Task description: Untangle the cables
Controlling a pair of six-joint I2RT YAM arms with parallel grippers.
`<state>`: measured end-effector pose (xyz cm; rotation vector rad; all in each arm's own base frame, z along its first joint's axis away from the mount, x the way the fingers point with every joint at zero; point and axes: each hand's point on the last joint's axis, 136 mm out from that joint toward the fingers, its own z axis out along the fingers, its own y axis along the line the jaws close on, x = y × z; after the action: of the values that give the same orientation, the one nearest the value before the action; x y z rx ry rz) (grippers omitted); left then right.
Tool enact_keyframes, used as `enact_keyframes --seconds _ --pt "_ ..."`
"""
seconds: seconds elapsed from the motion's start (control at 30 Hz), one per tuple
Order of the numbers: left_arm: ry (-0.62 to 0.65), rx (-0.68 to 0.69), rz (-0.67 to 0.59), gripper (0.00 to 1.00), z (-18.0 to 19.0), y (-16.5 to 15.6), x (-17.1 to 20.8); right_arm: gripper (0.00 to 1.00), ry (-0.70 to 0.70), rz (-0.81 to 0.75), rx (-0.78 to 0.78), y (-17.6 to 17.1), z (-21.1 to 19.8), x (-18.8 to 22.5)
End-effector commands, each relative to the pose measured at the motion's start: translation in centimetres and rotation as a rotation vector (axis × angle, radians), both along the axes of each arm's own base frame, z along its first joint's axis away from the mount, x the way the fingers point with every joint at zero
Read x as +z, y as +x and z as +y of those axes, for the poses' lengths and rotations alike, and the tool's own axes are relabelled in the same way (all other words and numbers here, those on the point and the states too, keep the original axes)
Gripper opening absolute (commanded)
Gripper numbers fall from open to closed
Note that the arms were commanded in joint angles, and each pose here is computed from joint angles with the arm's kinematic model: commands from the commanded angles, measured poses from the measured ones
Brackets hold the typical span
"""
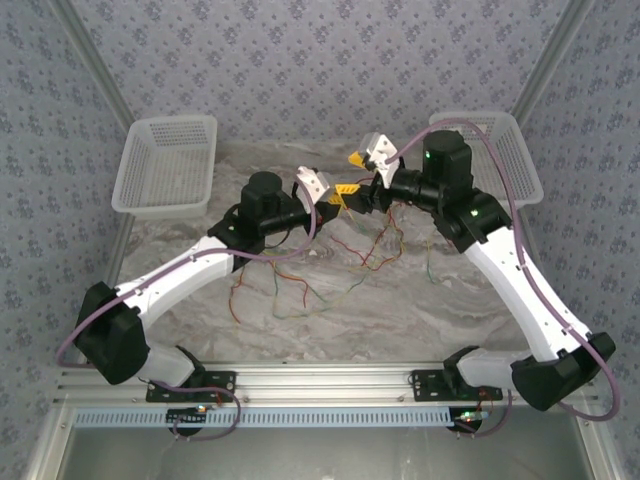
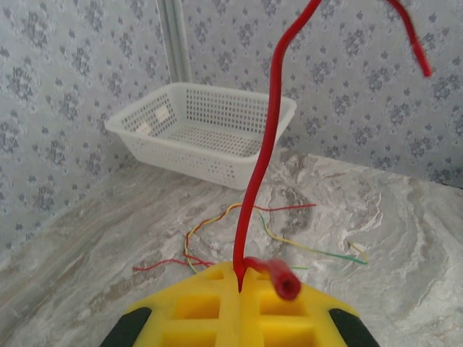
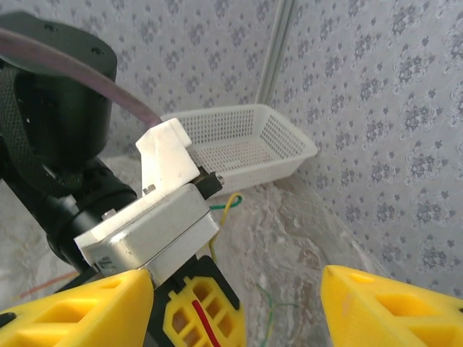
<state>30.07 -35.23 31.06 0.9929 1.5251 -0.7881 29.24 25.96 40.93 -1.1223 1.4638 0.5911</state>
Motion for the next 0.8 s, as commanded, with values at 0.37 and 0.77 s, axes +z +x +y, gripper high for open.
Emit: enact_keyframes --seconds 0.37,0.77 --pt "-0.071 -0.082 -0.082 0.00 -0.6 -1.7 3.6 0.71 -0.127 0.076 0.152 -0.5 0.5 -4.7" --pt "-0.068 -0.101 -0.094 0.00 -0.8 -2.1 3.4 0.45 -0.166 0.095 0.164 1.4 2.7 -6.2"
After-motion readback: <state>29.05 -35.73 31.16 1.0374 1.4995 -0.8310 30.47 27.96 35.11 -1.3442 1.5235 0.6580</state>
